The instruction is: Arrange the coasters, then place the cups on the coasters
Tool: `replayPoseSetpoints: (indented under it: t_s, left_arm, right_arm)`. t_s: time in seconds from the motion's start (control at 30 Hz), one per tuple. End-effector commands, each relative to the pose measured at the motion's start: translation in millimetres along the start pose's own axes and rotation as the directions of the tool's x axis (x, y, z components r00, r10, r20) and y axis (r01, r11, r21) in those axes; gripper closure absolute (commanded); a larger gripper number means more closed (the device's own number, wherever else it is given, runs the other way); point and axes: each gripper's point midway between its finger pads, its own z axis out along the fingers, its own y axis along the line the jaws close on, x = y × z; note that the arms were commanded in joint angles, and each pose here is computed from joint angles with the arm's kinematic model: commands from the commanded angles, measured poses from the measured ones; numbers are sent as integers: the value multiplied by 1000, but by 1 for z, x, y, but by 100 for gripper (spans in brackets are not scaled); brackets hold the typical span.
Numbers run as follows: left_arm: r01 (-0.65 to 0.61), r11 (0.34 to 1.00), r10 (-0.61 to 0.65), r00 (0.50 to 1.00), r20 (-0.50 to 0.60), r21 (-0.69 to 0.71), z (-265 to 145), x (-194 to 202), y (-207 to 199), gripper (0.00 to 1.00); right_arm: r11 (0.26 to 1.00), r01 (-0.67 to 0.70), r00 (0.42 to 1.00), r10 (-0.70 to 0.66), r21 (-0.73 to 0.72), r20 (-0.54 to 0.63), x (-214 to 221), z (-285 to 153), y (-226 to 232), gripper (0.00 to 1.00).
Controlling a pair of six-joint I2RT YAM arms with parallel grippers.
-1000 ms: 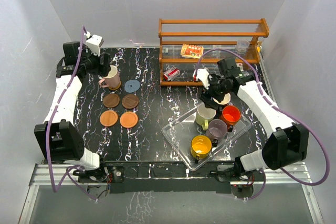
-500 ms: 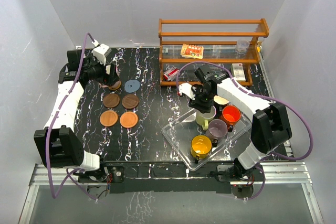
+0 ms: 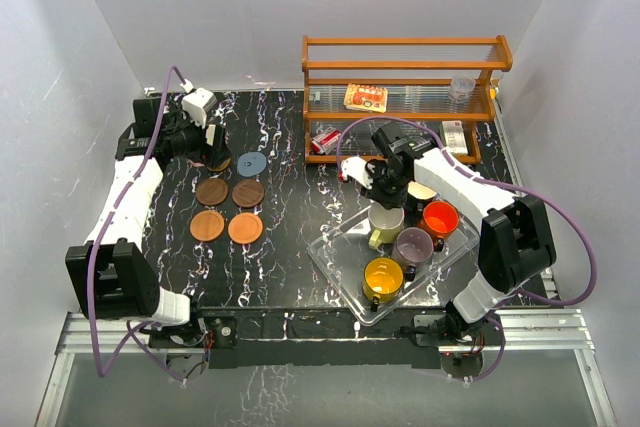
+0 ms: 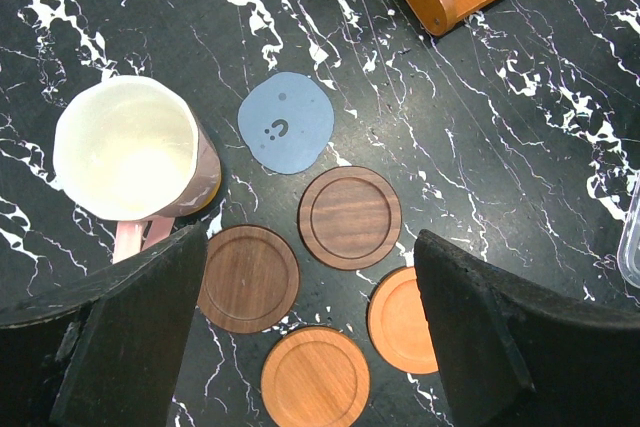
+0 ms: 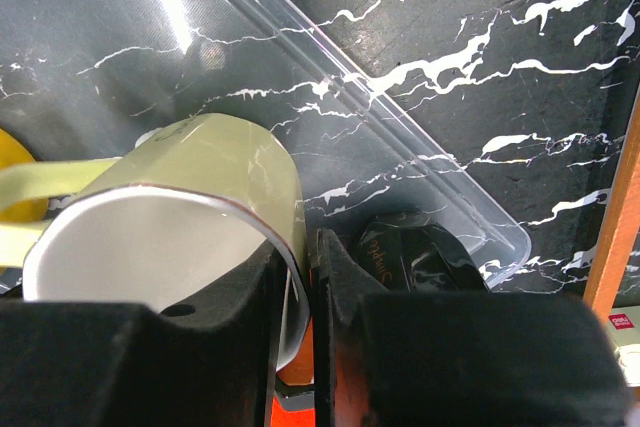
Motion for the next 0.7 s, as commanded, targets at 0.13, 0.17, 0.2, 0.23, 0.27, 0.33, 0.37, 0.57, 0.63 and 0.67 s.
replayPoseSetpoints:
  t_s: [0.13,0.17,0.2,0.23,0.27,0.33,0.37,0.57,0.63,0.67]
  left_arm:
    - [-67,998,67,997,48,-1,-11,-12,-16,16]
    - [-73,997,73,996,50,-7,-11,-12,-16,16]
    - [-75,997,76,996,49,-13,-11,-13,-16,16]
    - [-72,997,73,996,48,-18,-10,-13,-15,16]
    - [-63,998,64,997,47,-21,-10,-13,-16,16]
    - [-46,999,47,998,43,-24,-9,-14,-18,16]
    - [-37,999,38,999,37,-25,-7,-14,-20,16]
    - [65,998,-65,998,9,10,-3,-20,-49,16]
    - [80,996,-80,997,13,36,-3,-25,-63,15]
    - [83,996,-84,996,15,43,-2,-28,-69,15]
  right_arm:
    - [997,-60,992,55,41,117,-30,-20,-9,94]
    - [997,-64,990,59,39,126,-32,-21,-8,95]
    - [997,-69,989,63,41,134,-34,-23,-8,97]
    - [996,-77,987,70,42,143,-35,-24,-8,98]
    - [995,-85,985,78,45,155,-39,-27,-9,100]
    - [994,-106,978,97,41,184,-46,-33,-9,100]
    - [992,-115,974,103,44,204,-51,-37,-10,100]
    - [974,-223,915,192,48,355,-95,-64,-26,100]
    - [965,-256,889,212,57,405,-114,-73,-33,100]
    - [961,-268,879,214,71,426,-123,-76,-36,100]
